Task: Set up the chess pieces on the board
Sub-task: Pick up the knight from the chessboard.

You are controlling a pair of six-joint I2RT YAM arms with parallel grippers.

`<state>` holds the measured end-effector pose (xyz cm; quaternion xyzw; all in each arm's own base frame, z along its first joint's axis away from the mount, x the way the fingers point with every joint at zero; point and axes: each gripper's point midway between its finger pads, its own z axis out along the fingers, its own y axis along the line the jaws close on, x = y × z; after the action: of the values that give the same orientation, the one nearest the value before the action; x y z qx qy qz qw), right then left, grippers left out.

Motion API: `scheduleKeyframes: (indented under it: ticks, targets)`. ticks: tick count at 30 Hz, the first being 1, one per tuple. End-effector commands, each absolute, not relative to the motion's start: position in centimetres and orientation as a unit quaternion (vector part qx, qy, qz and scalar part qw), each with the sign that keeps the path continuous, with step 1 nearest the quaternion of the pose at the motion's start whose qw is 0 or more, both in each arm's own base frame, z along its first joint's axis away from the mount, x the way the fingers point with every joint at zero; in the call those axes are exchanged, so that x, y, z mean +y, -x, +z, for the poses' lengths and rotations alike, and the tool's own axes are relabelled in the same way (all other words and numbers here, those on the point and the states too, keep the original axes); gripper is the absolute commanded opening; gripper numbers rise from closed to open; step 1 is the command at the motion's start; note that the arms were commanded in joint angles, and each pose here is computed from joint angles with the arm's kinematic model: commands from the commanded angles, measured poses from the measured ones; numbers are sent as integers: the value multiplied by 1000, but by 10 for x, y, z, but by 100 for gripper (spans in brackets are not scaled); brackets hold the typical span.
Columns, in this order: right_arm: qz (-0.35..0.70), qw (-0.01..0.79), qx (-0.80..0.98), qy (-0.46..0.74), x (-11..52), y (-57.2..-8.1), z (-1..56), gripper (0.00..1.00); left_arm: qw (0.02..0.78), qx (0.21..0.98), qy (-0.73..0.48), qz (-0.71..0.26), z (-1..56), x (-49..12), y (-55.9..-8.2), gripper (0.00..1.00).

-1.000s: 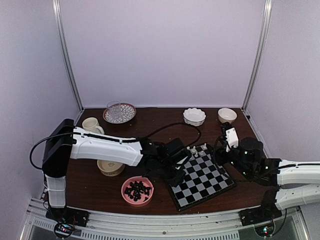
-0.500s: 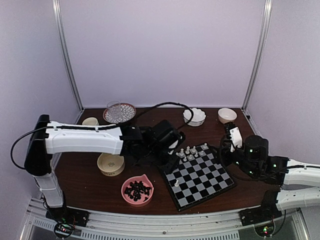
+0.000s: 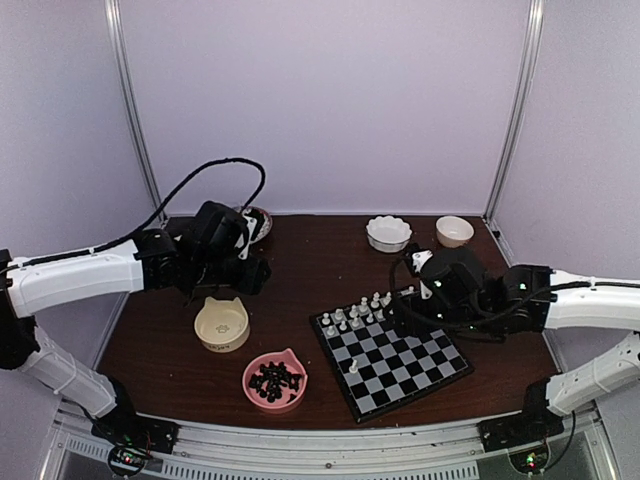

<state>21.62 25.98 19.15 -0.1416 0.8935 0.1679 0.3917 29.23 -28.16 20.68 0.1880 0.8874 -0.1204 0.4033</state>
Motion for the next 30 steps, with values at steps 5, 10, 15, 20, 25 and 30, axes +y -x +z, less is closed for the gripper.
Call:
scheduleKeyframes:
  ticks: [5,10,15,20,25,30]
  targets:
    - [169,341,922,78,281,-186,167,75,502,851,-148,-47,215,-223,-317,57]
    - [160,354,919,66,306,-179,165,64,519,843,-135,-42,213,-212,-316,59]
    - [139,340,927,68,331,-176,149,53,519,842,-136,-45,213,-210,-314,59]
    - [129,324,936,53,346,-178,126,49,521,841,-135,-49,215,-209,-312,59]
    - [111,319,941,34,348,-181,110,47,524,839,-134,-59,218,-210,-310,59]
    - [105,321,941,23,351,-184,98,43,521,841,-136,-62,216,-211,-309,59]
